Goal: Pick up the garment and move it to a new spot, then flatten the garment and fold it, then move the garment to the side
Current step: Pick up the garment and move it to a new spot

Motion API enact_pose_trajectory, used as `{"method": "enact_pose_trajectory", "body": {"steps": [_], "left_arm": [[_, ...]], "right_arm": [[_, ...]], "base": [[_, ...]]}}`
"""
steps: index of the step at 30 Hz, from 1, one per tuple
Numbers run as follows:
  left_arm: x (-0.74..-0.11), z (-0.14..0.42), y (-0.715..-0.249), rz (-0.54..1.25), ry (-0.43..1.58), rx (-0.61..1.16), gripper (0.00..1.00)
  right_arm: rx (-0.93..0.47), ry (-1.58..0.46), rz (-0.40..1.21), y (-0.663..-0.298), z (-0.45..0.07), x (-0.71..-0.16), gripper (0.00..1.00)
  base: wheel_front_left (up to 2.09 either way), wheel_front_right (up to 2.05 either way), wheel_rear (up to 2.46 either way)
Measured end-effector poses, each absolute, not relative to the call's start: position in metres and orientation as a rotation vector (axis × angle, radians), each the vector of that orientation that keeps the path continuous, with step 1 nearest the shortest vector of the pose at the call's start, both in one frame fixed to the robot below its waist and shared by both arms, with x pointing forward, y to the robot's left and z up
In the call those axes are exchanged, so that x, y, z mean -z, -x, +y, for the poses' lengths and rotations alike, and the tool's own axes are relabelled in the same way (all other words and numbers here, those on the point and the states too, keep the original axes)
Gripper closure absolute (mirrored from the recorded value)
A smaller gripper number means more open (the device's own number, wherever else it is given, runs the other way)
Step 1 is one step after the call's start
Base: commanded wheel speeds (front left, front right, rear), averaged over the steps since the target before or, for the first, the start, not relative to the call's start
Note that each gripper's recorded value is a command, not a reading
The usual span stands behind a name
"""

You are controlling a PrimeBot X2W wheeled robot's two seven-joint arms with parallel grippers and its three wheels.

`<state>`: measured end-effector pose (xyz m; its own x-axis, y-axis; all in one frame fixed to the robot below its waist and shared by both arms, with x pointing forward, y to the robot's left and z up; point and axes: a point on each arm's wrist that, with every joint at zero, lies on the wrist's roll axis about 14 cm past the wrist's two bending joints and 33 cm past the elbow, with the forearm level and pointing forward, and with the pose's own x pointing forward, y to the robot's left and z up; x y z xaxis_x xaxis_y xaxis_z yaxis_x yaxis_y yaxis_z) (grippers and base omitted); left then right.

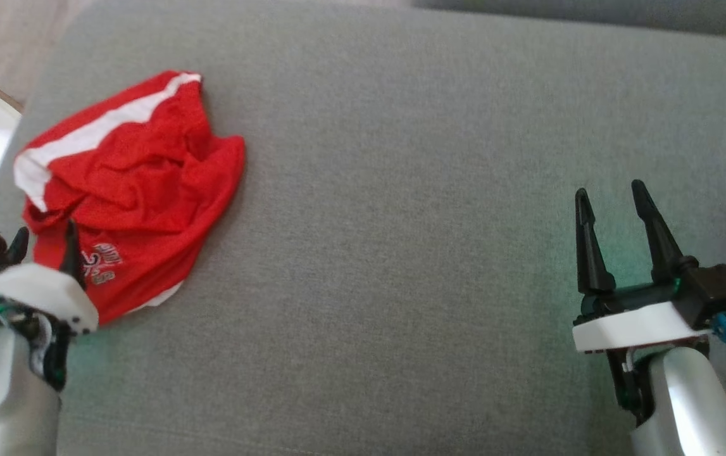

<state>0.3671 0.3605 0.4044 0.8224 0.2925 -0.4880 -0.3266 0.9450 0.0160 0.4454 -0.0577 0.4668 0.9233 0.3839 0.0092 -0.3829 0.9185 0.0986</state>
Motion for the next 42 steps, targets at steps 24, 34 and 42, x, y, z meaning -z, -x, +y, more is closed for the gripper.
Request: {"method": "enact_pose_trajectory", "body": {"steps": [24, 34, 42], "left_arm": [[-0.376, 0.374, -0.407, 0.611, 0.127, -0.380, 1.00], [-0.502, 0.346, -0.473, 0.095, 0.075, -0.225, 1.00], [-0.592, 0.224, -0.505, -0.186, 0.005, 0.152, 1.00]], "right_arm": [[-0.340, -0.061, -0.029, -0.463, -0.079, -0.477, 0.00], [-0.291, -0.112, -0.083, -0.446, -0.097, -0.502, 0.00], [-0.226, -0.130, -0.106, -0.432, -0.121, -0.513, 0.00]], "base": [[0.00, 0.00, 0.00], [0.00, 0.00, 0.00], [0.00, 0.00, 0.00]]}}
